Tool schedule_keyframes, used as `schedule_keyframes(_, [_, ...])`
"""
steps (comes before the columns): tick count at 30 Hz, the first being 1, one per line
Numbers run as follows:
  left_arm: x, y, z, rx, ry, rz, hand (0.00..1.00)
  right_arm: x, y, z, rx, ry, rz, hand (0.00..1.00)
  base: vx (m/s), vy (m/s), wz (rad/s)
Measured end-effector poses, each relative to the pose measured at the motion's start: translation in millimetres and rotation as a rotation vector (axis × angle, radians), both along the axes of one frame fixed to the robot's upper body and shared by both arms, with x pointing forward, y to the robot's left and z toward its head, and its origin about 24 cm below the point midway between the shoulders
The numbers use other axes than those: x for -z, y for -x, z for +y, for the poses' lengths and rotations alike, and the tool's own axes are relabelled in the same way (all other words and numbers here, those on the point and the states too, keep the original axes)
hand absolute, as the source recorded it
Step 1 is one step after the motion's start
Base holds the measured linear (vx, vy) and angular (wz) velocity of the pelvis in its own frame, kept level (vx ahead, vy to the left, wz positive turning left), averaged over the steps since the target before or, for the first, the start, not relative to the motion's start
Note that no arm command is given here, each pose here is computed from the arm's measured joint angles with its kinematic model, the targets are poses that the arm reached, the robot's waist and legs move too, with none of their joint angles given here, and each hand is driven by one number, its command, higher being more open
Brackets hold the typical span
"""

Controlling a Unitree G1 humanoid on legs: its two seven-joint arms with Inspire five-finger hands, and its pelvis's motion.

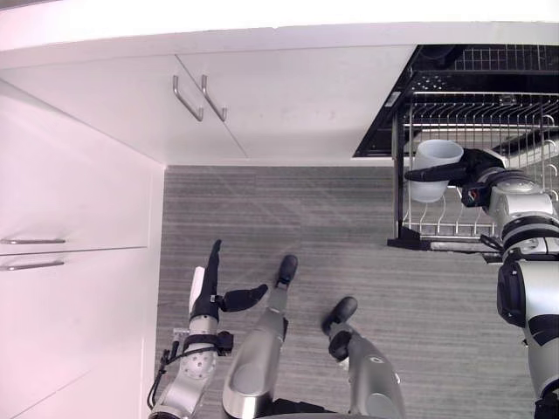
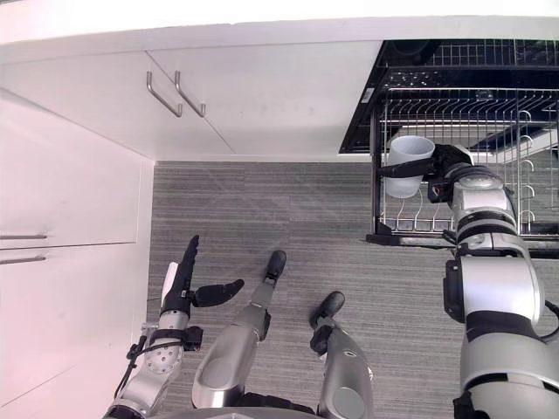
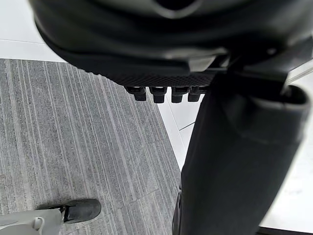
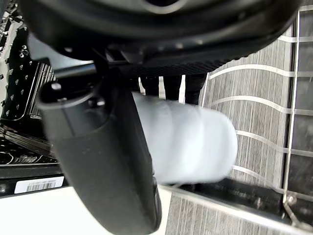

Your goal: Walk over to the sink, pick up the cup, carry it to the dishwasher, place the cup inside the dishwasher, then close the dishwasher door

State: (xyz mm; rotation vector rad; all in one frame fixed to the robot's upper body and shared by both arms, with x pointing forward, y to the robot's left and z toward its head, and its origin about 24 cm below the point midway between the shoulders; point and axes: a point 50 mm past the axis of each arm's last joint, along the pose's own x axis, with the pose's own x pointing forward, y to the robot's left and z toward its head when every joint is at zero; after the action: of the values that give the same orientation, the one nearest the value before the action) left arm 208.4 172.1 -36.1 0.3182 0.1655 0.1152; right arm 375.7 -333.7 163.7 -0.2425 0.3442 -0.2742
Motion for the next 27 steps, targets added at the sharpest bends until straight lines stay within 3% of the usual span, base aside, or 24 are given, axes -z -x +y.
schedule_keyframes(8, [-0.6,-0.8,-1.1,0.009,0.004,-0.003,1.0,-21.4,-7.1,4.2,0.054,-0.019,-0.083,1.0,0.0,-0.074,-0.01])
schedule_keyframes(11, [-0.5,-0.6,-1.2,0.01,0.002,-0.003,1.0,-23.4,-8.3,6.8,0.049,-0.111,-0.132,1.0,-0.01,-0.071,-0.14])
schedule_keyframes(18, [7.6,7.2,1.8,-0.001,-0.019,0.034,1.0,-23.9,1.3,18.2,-0.07,-0.125,-0.291,1.0,0.01,-0.05,-0.25])
schedule_keyframes(22, [26.2,21.7,4.4,-0.036,-0.031,0.121,1.0,-7.1,38.6,23.2,-0.092,-0.235,-0.475,1.0,0.1,-0.025,-0.11])
schedule_keyframes(27, [41.6,46.0,12.2,-0.149,-0.016,0.179,1.0,45.1,92.3,47.1,-0.14,-0.286,-0.502,1.0,0.07,-0.02,0.0])
